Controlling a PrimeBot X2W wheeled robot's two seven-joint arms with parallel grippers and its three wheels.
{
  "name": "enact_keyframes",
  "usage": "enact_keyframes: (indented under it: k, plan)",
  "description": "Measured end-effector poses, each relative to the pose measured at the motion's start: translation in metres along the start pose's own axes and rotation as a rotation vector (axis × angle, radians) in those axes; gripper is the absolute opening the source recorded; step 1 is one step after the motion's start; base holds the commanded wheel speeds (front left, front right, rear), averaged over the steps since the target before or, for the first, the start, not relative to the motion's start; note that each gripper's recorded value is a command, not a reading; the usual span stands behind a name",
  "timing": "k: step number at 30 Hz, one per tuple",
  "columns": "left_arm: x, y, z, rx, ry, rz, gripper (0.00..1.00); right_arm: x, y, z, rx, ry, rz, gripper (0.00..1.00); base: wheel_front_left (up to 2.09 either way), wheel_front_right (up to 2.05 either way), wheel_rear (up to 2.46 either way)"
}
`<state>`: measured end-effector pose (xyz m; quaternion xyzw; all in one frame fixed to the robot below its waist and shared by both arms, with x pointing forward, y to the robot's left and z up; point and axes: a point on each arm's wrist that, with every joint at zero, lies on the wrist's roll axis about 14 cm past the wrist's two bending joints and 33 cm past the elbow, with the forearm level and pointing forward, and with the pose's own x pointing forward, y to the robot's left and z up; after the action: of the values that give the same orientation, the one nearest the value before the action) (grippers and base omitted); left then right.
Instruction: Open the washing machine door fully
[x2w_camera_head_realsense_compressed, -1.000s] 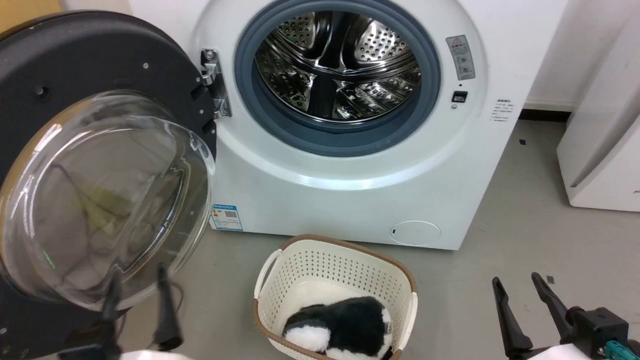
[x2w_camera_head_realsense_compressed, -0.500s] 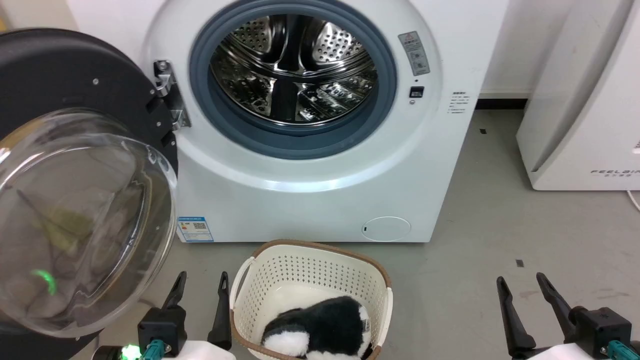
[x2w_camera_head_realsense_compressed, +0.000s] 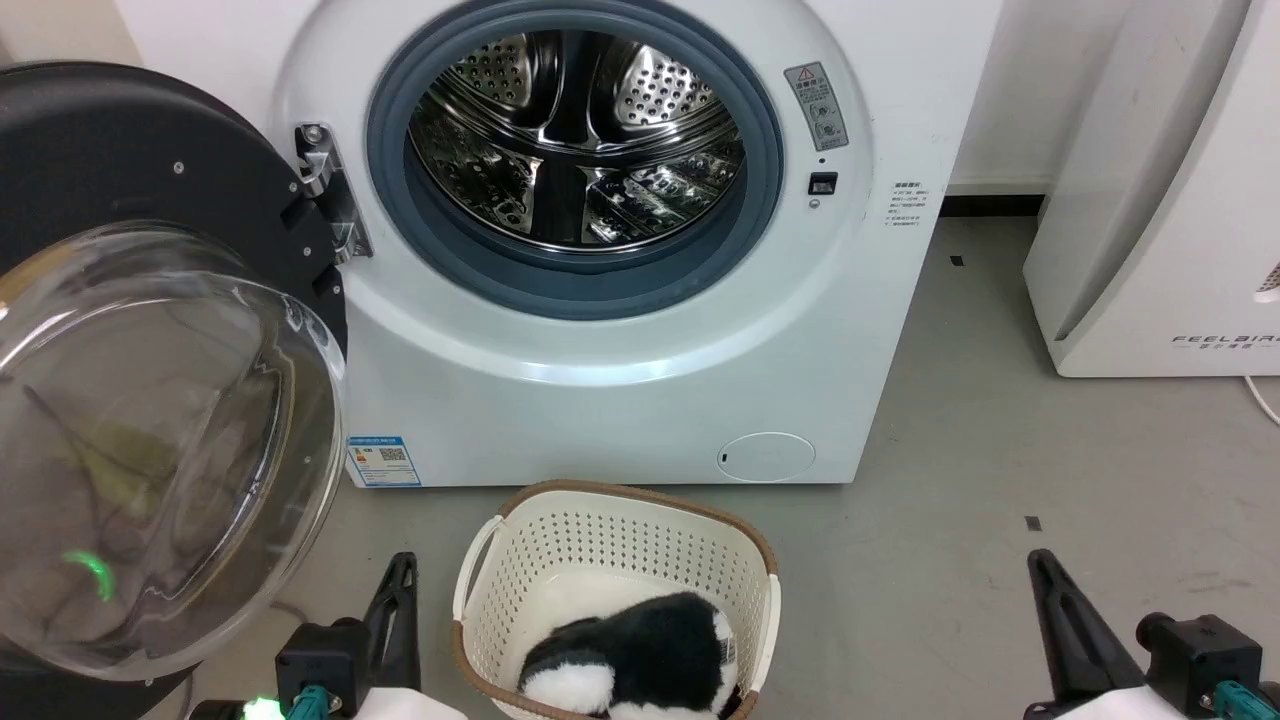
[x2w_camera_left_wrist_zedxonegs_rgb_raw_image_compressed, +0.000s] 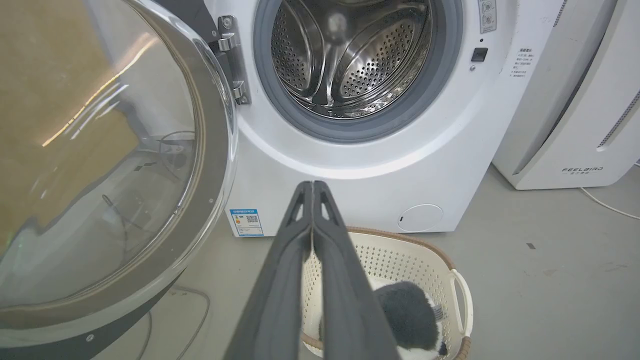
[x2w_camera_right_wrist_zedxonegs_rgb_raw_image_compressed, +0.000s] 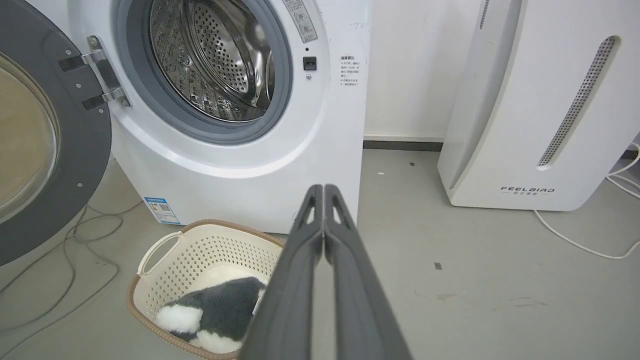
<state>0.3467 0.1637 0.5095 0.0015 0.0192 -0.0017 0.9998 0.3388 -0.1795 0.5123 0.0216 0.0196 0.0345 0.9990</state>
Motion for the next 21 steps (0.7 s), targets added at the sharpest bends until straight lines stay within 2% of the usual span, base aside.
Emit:
enact_keyframes:
  k: [21]
  plan:
    - [0.0019,0.0027,0.0002,0.003,0.001,0.001,0.00,0.0025,0.0019,-0.0010,-0.009,0.004,0.006,0.00,0.00,0.00,0.00]
